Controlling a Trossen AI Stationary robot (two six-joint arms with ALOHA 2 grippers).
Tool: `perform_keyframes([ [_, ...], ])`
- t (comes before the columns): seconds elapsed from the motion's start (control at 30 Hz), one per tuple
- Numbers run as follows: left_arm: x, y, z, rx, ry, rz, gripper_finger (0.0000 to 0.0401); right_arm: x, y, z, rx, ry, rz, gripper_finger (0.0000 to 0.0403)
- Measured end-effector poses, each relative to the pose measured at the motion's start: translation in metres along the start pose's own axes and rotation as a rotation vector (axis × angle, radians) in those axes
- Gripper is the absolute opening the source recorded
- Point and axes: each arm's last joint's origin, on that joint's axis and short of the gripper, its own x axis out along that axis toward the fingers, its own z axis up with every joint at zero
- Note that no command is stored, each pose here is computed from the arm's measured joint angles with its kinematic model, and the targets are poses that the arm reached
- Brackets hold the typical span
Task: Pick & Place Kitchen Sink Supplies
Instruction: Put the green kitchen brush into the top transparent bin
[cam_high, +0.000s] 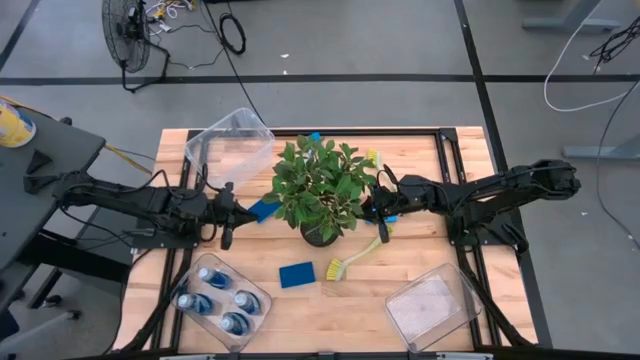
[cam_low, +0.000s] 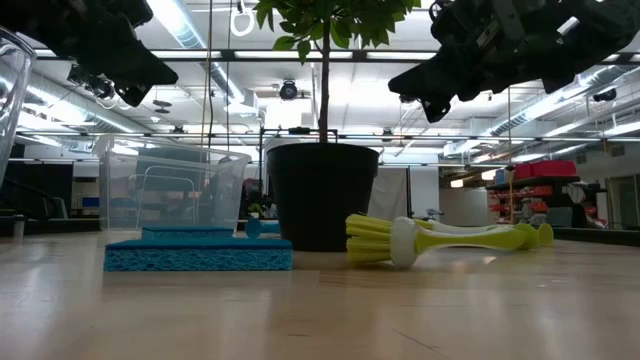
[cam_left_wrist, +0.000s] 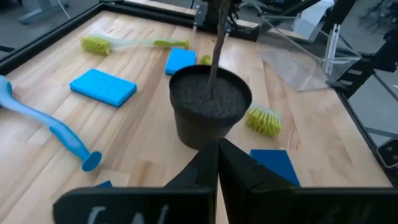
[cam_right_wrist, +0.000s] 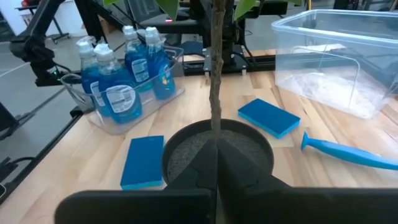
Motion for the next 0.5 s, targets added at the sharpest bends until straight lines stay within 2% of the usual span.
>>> perform_keyframes([
  [0.5,0.0015,-0.0006,0.0004,-0.002,-0.001,-0.003,0.0016,-0.002,0.0005,0.0024,0.051,-0.012,0.001,0.0006],
])
